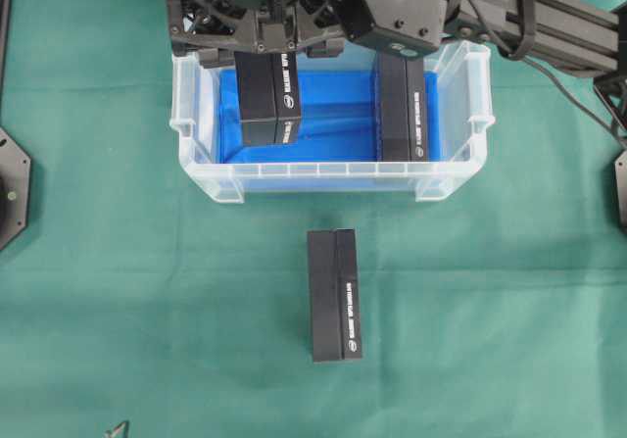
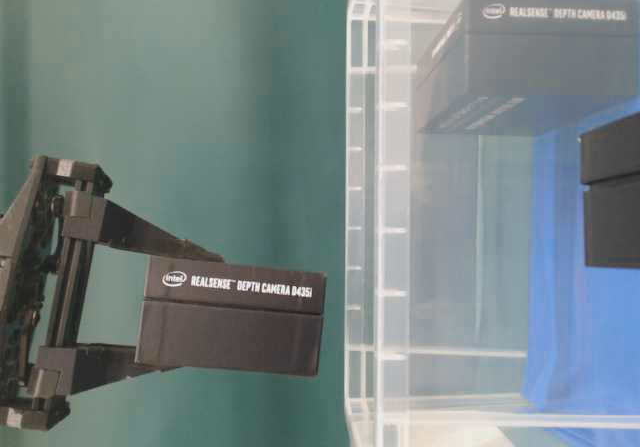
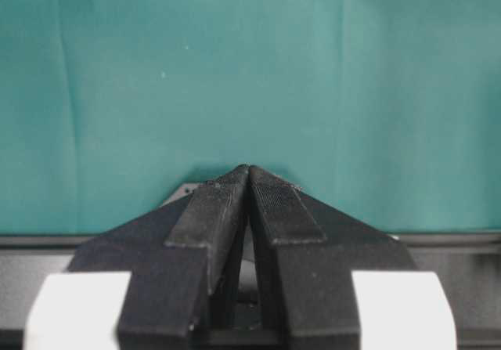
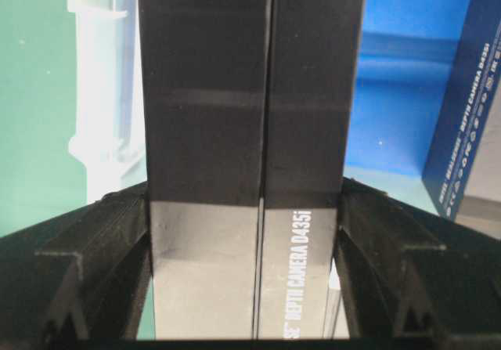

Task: Take the box out of the case with the right arm.
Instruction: 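Lift the left black box upward out of the foam slot, then carry the box over the front wall toward the cloth left of the first box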

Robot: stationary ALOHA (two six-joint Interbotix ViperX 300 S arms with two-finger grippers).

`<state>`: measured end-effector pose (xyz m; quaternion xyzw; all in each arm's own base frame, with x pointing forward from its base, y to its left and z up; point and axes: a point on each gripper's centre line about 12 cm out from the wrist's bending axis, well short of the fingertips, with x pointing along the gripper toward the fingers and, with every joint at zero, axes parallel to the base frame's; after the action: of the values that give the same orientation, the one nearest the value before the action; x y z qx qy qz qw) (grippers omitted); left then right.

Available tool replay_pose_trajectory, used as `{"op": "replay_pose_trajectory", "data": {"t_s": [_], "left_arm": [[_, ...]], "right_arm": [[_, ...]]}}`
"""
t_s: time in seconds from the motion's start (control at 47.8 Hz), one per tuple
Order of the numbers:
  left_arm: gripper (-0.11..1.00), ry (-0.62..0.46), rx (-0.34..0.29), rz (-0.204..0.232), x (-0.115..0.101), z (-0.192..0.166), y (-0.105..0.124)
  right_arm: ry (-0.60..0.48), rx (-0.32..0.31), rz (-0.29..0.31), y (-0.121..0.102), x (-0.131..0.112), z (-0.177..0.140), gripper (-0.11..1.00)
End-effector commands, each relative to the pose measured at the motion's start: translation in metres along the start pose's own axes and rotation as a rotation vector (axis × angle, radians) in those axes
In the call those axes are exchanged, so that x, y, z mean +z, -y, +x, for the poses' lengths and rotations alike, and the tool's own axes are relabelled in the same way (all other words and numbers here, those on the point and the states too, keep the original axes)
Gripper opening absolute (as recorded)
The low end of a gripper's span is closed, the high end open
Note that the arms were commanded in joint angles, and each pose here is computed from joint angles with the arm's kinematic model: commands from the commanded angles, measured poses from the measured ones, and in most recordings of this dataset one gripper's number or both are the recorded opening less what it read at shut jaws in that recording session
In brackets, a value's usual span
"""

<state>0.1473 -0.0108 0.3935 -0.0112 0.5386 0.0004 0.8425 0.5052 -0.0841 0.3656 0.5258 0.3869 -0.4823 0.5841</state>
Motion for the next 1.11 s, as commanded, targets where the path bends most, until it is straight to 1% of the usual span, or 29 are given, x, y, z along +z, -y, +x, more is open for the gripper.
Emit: {"op": "replay_pose_trajectory", "data": {"t_s": [0.0, 0.314, 0.565, 0.649, 0.754, 1.047, 1.089], "left_arm": [[0.0, 0.019, 0.001, 0.0, 0.004, -0.004, 0.0], [0.0, 0.017, 0.001, -0.002, 0.004, -0.004, 0.0], [0.0, 0.017, 0.001, -0.002, 0.004, -0.004, 0.0], [0.0, 0.015, 0.0, 0.0, 0.004, -0.003, 0.0], [0.0, 0.017, 0.0, 0.0, 0.004, -0.004, 0.0], [0.0, 0.017, 0.0, -0.002, 0.004, -0.004, 0.0], [0.0, 0.017, 0.0, -0.002, 0.004, -0.004, 0.0]], "right_arm": [[0.016, 0.101, 0.008, 0.006, 0.004, -0.045, 0.67], [0.015, 0.101, 0.007, 0.006, 0.003, -0.045, 0.67], [0.008, 0.108, -0.004, 0.005, -0.008, -0.047, 0.67], [0.002, 0.111, 0.005, 0.004, -0.016, -0.048, 0.67], [-0.006, 0.116, -0.001, 0.002, -0.028, -0.05, 0.67], [-0.021, 0.127, -0.004, 0.001, -0.074, -0.057, 0.67], [-0.022, 0.129, -0.005, 0.001, -0.083, -0.059, 0.67]]}}
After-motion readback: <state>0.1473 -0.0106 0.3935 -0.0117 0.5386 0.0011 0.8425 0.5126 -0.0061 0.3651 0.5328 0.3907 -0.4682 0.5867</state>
